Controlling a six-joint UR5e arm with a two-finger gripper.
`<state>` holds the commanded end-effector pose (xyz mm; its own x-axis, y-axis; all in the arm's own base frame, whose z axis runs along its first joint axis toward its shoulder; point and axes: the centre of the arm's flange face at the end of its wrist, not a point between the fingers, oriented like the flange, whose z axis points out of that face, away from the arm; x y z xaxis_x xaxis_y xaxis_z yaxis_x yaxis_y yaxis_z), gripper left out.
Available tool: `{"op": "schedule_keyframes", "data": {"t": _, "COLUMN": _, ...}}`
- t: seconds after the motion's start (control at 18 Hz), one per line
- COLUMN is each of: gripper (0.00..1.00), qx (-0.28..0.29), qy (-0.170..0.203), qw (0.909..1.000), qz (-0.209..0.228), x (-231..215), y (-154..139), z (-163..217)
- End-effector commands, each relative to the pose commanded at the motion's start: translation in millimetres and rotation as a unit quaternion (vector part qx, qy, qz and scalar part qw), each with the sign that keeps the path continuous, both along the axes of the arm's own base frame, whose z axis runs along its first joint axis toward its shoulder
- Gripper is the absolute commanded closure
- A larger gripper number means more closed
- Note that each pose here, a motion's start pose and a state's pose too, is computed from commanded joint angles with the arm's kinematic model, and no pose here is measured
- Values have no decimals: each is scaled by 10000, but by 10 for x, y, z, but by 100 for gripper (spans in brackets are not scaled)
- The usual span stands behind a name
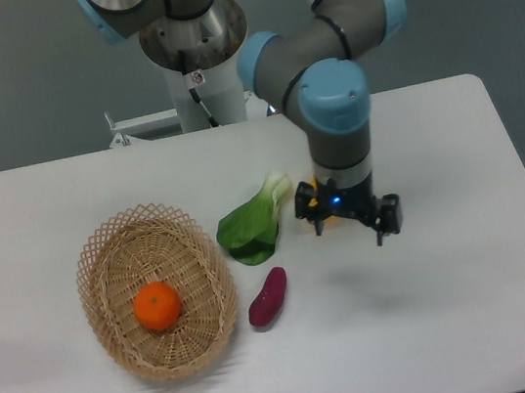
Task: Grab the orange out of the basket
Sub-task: 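Move the open gripper over the table toward the wicker basket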
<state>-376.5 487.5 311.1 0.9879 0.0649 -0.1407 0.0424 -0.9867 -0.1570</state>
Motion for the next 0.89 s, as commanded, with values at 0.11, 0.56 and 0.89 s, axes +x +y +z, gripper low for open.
{"op": "schedule_keyframes", "data": {"t": 0.11, "gripper": 0, "qx": 90, "qy": -24, "qw": 9998, "qz": 166, "x": 103, "y": 88, "z": 11}}
{"op": "schedule_keyframes", "data": {"t": 0.56, "gripper": 0, "qx": 143, "qy": -118, "qw": 9998, "qz": -120, "x": 592, "y": 353, "z": -26}}
{"op": "schedule_keyframes", "data": {"t": 0.89, "gripper": 0, "qx": 364, "qy": -57, "qw": 9992, "qz": -150, "x": 1114, "y": 628, "z": -60}}
